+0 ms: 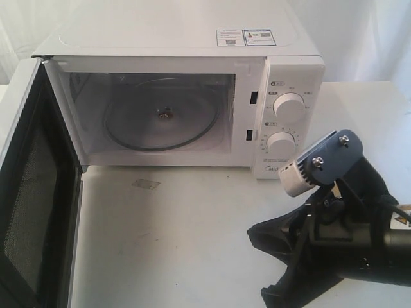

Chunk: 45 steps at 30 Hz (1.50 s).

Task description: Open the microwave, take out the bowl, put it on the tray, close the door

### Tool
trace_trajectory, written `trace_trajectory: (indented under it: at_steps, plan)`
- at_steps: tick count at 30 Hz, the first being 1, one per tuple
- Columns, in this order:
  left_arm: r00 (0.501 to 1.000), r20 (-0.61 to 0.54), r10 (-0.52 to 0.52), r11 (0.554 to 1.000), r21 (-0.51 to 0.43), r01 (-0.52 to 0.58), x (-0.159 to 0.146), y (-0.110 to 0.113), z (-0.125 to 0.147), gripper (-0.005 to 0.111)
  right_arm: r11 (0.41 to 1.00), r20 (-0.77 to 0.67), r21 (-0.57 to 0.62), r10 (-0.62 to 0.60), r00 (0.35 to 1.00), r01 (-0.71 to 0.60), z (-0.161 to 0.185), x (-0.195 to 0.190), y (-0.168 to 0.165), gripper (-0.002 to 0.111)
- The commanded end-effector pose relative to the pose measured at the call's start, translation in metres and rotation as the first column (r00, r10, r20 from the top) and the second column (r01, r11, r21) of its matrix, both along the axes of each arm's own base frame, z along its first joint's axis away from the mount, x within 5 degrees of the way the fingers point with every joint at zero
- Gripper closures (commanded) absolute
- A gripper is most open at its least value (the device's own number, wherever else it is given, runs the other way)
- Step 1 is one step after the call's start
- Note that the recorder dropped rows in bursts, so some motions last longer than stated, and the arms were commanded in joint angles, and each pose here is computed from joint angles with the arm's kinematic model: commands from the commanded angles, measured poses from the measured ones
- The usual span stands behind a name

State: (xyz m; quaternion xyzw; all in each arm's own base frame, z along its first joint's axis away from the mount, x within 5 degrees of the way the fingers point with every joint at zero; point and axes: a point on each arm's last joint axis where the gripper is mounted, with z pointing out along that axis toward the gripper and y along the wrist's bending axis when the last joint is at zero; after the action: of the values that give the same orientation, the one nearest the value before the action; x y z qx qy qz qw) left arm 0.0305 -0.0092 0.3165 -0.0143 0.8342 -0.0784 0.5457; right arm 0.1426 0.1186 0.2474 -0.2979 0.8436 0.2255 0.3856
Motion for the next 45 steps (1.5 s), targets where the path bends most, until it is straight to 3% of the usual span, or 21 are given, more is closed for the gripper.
trace_trajectory:
  at_steps: [1, 7, 10, 16, 19, 22, 28, 34, 36, 40, 45]
  plan:
    - [0.958, -0.196, -0.209, 0.958, 0.155, 0.241, -0.007, -0.01, 0.001, 0.107, 1.0, 0.02, -0.009, 0.011, 1.0, -0.01, -0.001, -0.001, 0.0, 0.108]
    - [0.956, -0.116, -0.271, 0.943, 0.167, 0.288, -0.003, -0.015, 0.008, 0.107, 1.0, 0.017, -0.011, 0.015, 1.0, -0.015, -0.001, -0.001, 0.0, 0.108]
    - [0.937, -0.138, -0.319, 0.91, 0.231, 0.344, 0.007, -0.017, 0.008, 0.107, 1.0, 0.017, -0.011, 0.015, 1.0, -0.015, -0.001, -0.001, 0.0, 0.108]
    - [0.927, -0.251, -0.279, 0.914, 0.228, 0.337, 0.048, -0.013, 0.001, 0.107, 1.0, 0.018, -0.011, 0.015, 1.0, -0.014, -0.001, -0.001, 0.0, 0.108]
    - [0.895, -0.32, -0.31, 0.893, 0.224, 0.389, 0.066, -0.015, -0.006, 0.107, 1.0, 0.018, -0.012, 0.016, 1.0, -0.016, -0.001, -0.001, 0.0, 0.108]
    - [0.828, -0.362, -0.429, 0.829, 0.208, 0.52, 0.082, -0.024, -0.013, 0.107, 1.0, 0.029, -0.014, 0.016, 0.999, -0.016, -0.001, -0.001, 0.0, 0.108]
    - [0.737, -0.236, -0.633, 0.734, 0.121, 0.668, 0.108, -0.044, -0.013, 0.107, 1.0, 0.035, -0.018, 0.019, 0.999, -0.019, -0.001, -0.001, 0.0, 0.108]
    - [0.69, -0.142, -0.71, 0.686, 0.084, 0.723, 0.135, -0.055, -0.018, 0.107, 1.0, 0.057, -0.014, 0.004, 0.998, -0.003, 0.001, 0.001, -0.001, 0.108]
    - [0.662, -0.079, -0.745, 0.653, 0.12, 0.748, 0.142, -0.061, -0.017, 0.107, 1.0, 0.063, -0.012, -0.001, 0.998, 0.002, 0.001, 0.002, -0.001, 0.108]
    - [0.655, 0.02, -0.756, 0.649, 0.158, 0.744, 0.16, -0.075, -0.019, 0.107, 1.0, 0.068, -0.011, -0.005, 0.998, 0.006, 0.002, 0.002, -0.001, 0.108]
    - [0.652, 0.034, -0.757, 0.644, 0.203, 0.737, 0.184, -0.094, -0.018, 0.107, 1.0, 0.073, -0.01, -0.009, 0.997, 0.01, 0.002, 0.003, -0.001, 0.108]
